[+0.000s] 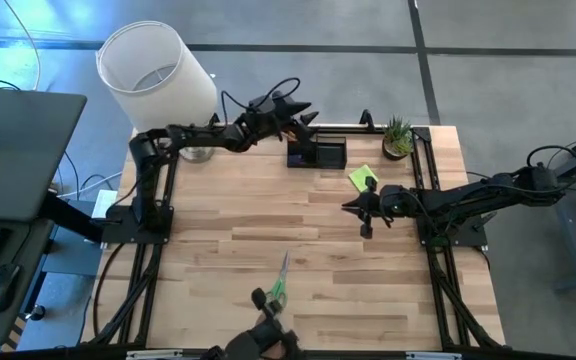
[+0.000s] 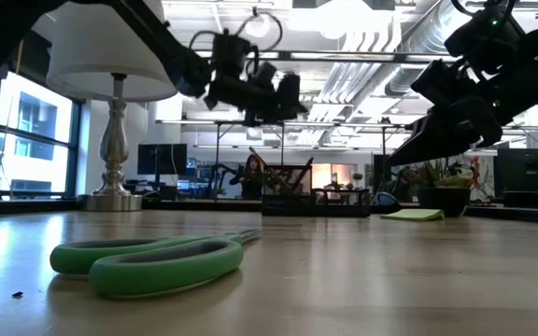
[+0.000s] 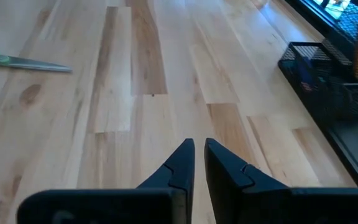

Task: Pick and place office supplies into organizer
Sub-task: Put the green scissors into the black desk organizer

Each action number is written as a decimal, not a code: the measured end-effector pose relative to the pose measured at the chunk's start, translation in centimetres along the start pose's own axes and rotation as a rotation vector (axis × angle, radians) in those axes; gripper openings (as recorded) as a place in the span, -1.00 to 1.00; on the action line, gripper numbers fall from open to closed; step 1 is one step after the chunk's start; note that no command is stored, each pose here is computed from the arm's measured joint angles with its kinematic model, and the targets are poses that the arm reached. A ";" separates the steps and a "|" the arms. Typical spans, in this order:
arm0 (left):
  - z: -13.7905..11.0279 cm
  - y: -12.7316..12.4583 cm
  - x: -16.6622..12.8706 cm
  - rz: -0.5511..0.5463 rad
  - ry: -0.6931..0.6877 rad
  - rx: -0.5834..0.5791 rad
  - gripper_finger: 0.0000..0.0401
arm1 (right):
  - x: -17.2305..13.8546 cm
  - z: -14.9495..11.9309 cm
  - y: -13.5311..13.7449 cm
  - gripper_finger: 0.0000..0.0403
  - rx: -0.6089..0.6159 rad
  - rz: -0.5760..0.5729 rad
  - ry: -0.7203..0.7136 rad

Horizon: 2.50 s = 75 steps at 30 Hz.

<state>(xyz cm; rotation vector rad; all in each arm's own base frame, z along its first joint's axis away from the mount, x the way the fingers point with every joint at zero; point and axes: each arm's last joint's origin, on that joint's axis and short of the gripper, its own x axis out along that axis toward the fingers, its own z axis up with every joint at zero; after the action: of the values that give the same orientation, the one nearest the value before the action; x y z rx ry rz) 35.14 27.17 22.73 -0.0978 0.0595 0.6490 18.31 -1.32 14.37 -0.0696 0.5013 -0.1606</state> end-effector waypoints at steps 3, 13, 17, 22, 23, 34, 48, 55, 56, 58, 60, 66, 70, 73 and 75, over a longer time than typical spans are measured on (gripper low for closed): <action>1.8 -1.0 -0.8 -0.109 -0.012 0.020 -0.11 | 0.0 -0.1 -0.1 -0.85 0.001 -0.023 0.012; 3.9 -6.4 -3.9 -0.181 0.129 0.158 -0.11 | 0.0 -0.3 -0.3 -0.84 0.024 -0.118 0.037; 3.8 -8.8 -4.7 -0.238 0.157 0.238 -0.11 | 0.0 -0.3 -0.3 -0.84 0.036 -0.111 0.035; 4.4 -11.1 -6.3 -0.297 0.193 0.295 -0.11 | 0.0 -0.3 -0.3 -0.81 0.085 -0.112 0.031; 4.3 -11.3 -6.8 -0.308 0.230 0.307 -0.11 | 0.0 -0.3 -0.3 -0.80 0.101 -0.112 0.029; 1.1 -14.8 -13.4 -0.226 0.631 0.372 -0.28 | 0.0 -0.1 -0.2 -0.74 0.276 -0.073 0.000; -2.2 -20.6 -19.1 -0.529 0.969 0.383 -0.52 | -0.1 1.2 0.1 -0.74 0.222 0.076 -0.120; -1.4 -21.6 -19.8 -0.312 0.840 0.568 -0.61 | -0.2 1.8 0.7 -0.74 0.213 0.100 -0.149; -1.0 -21.6 -19.7 -0.254 0.792 0.544 -0.62 | -0.1 2.0 0.7 -0.74 0.215 0.088 -0.145; -0.2 -22.1 -20.1 -0.239 0.722 0.492 -0.66 | 0.0 2.4 0.7 -0.74 0.229 0.088 -0.116; -0.4 -22.8 -20.8 -0.366 0.761 0.490 -0.70 | 0.0 2.8 1.0 -0.74 0.224 0.099 -0.087; -2.7 -23.8 -22.2 -0.530 1.015 0.375 -0.77 | 0.8 3.7 1.8 -0.74 0.104 0.092 -0.078; -4.1 -24.7 -23.1 -0.587 1.065 0.494 -0.72 | 2.1 4.6 2.1 -0.74 0.120 0.057 -0.060; -4.7 -25.9 -23.6 -0.698 1.068 0.497 -0.67 | 3.1 4.9 2.3 -0.74 0.131 0.043 -0.054; -5.1 -26.4 -24.0 -0.747 1.077 0.516 -0.66 | 3.9 4.9 2.5 -0.74 0.121 0.061 -0.047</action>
<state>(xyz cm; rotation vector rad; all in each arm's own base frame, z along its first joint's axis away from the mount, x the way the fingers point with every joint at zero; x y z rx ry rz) 31.92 -8.68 21.61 0.0425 1.1671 -0.2391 24.44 0.60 16.59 0.0602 0.4454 -0.1286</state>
